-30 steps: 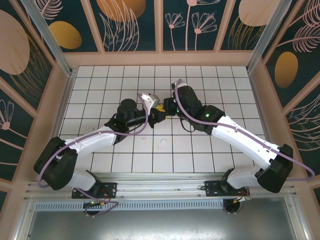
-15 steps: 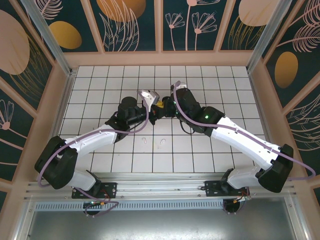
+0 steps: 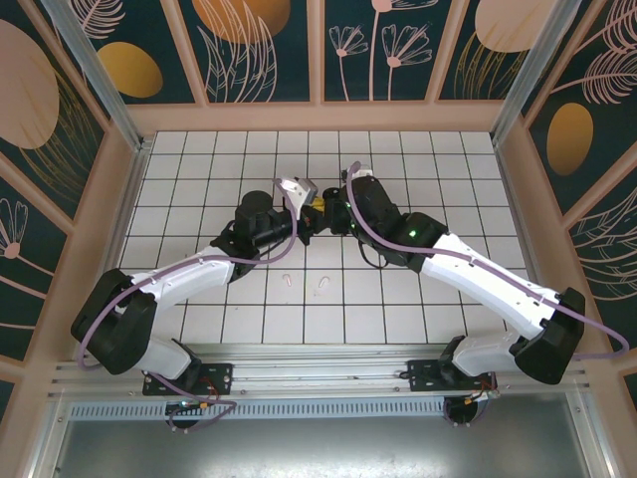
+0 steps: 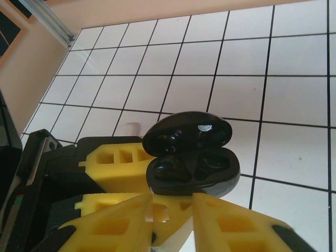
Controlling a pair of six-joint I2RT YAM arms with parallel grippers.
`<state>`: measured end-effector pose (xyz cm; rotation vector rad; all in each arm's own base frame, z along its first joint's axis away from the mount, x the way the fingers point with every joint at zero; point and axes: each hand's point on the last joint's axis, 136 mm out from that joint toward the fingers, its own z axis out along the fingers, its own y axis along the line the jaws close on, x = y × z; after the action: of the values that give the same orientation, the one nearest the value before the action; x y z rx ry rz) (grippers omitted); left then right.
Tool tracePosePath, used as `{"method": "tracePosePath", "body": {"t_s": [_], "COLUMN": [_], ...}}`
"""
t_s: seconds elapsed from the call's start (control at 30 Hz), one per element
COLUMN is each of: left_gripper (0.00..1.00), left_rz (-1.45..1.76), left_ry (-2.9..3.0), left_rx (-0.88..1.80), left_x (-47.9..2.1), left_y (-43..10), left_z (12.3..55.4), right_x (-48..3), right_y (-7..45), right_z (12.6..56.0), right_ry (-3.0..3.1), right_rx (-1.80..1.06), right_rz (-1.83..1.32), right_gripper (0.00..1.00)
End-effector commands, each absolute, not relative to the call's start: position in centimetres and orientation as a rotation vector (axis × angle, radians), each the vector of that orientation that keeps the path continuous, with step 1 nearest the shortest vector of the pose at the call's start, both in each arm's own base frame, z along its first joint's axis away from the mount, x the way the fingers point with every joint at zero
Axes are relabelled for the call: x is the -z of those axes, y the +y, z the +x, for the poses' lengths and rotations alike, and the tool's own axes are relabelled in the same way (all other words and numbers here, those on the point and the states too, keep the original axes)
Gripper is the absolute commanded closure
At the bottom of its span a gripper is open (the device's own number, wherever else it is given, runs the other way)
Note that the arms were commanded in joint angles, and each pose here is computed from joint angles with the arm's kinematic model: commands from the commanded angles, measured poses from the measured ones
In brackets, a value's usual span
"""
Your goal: Insert wireless bluetooth earbuds into charging case
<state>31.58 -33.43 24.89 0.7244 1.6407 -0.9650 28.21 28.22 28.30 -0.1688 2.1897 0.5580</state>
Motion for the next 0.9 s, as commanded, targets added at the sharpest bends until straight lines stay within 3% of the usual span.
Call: {"method": "tracePosePath", "body": {"t_s": [0.0,0.37,0.53,0.87], "left_gripper": [1.00,1.00,1.00,1.00], "left_rz": [0.695,0.735,0.770,0.847], "left_ry": [1.489,1.499,1.493,1.467], "left_rx": [0.961,0.976,1.004,1.011], "left_x": [-29.3,-28.7,-28.7,-28.0], "left_y": [-33.5,-33.8,-34.1,-33.9], "left_z": [32.3,31.8,31.1,29.5], "right_x": [-28.8,-35.9,-37.8,-35.7], "right_y": [28.7,27.5,26.0,20.8], "right_z": [26.8,26.5,26.9,28.9], "right_ry": [2.216,2.081,2.042,2.086], "right_rx": [-0.621,-0.777,-0.823,-0.822], "right_rz": [-0.208,-0.151,-0.132,-0.019], "right_gripper": [0.69,0.54,0.53,0.59]}}
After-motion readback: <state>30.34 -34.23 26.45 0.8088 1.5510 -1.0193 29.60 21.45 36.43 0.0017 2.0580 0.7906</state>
